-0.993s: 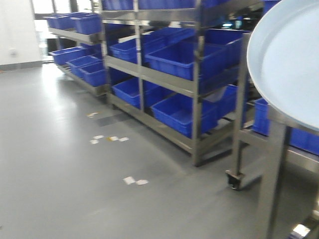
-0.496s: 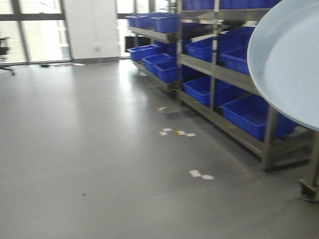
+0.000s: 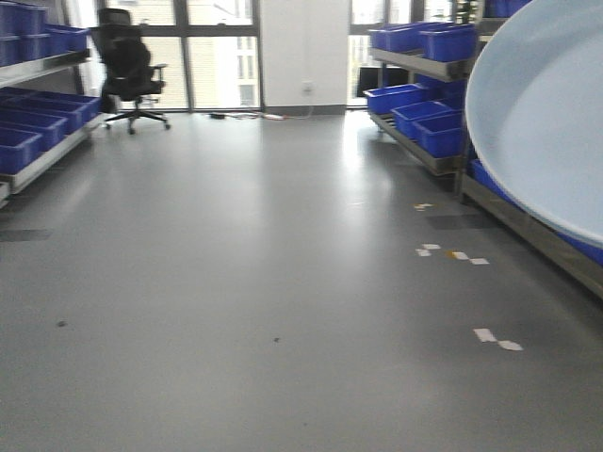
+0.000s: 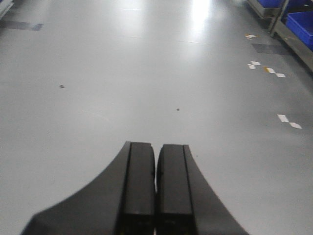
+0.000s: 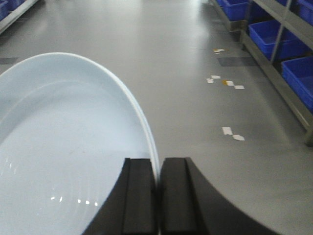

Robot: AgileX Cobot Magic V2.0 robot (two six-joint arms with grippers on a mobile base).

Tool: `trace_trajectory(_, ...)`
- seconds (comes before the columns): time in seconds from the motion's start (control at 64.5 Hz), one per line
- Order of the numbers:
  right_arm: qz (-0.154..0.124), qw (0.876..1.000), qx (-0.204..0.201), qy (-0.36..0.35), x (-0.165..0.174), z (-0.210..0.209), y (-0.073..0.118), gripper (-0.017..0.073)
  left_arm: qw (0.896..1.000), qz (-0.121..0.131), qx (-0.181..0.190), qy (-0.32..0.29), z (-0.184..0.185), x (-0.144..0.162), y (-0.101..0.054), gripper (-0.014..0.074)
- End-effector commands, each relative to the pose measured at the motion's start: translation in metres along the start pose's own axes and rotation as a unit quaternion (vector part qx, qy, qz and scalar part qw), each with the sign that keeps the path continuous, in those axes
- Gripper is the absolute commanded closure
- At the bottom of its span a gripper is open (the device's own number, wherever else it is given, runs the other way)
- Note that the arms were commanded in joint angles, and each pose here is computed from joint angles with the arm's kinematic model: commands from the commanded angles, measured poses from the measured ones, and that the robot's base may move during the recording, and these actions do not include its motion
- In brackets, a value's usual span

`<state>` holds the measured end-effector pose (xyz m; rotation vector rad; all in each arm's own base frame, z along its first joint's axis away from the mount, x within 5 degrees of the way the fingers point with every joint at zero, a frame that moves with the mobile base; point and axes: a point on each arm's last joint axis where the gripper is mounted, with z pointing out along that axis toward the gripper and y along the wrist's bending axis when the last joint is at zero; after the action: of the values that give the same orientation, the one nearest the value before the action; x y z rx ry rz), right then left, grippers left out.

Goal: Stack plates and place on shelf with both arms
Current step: 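Drive the base to the shelf rack while holding the plate stack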

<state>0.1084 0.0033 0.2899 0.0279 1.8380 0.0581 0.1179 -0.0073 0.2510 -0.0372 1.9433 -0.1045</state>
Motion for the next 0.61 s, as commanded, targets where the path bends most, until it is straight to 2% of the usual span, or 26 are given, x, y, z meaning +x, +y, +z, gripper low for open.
trace_trajectory(0.0, -0.003, 0.998, -0.005, -0.067, -0.0192, -0.0040, 0.0011, 0.0512, 0.999, -0.006, 0.012, -0.051, -0.0023, -0.0157, -0.0030, 0.0505)
trace_trajectory(0.59, -0.003, 0.998, -0.004, -0.062, -0.0183, -0.0025, 0.0011, 0.0512, 0.999, -0.006, 0.011, -0.046, -0.0008, -0.0145, -0.0029, 0.0505)
